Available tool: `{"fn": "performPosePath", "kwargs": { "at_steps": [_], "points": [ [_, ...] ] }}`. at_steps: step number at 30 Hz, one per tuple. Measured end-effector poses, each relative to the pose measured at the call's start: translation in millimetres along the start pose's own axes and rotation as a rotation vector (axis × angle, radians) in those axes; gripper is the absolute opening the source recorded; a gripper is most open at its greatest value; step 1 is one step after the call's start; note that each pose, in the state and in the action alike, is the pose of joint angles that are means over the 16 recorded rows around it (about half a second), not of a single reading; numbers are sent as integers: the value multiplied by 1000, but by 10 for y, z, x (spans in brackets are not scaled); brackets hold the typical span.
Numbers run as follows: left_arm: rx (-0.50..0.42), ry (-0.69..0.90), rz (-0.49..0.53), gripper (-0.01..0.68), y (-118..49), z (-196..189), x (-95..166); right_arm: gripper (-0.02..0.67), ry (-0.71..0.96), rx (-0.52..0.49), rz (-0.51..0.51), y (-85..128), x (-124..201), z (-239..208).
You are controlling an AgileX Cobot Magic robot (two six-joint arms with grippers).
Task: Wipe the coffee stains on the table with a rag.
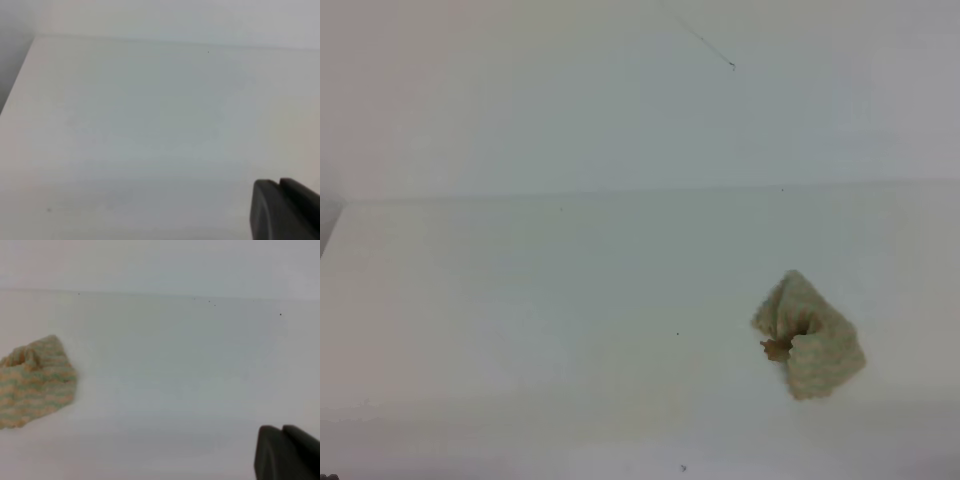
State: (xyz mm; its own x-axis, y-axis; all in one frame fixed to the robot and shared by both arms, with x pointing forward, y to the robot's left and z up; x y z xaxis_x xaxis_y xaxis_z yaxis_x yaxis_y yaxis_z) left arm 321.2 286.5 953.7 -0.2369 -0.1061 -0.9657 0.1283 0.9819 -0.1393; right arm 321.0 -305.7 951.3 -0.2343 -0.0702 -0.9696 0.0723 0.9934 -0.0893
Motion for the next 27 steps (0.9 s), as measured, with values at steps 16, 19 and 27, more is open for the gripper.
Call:
{"fn": "performPosePath", "kwargs": {
  "at_steps": [16, 19, 27],
  "points": [
    [0, -1, 0, -2, 0, 0, -1, -3, 14, -2, -1, 2, 17, 0],
    [0, 0, 0, -2, 0, 0, 0, -3, 17, -2, -1, 2, 20, 0],
    [0, 0, 0, -2, 0, 0, 0, -3, 15, -2, -1, 2, 18, 0]
  ]
}}
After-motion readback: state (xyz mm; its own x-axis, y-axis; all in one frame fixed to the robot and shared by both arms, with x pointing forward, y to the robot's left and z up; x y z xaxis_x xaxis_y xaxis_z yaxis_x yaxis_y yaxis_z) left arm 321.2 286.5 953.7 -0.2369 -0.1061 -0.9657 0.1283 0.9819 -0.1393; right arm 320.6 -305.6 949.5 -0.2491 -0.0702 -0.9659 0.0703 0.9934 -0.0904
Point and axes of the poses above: a point on each arm's last joint axis where the gripper is mounted, z pointing out along that axis toward the gripper, y along the wrist's bending axis when the last joint is at zero, x = y × z, the point moved 3 cm from there along z, pointing out along that axis toward the gripper, and after that the axes turned 4 degrees about z, right-handed, at the moved point
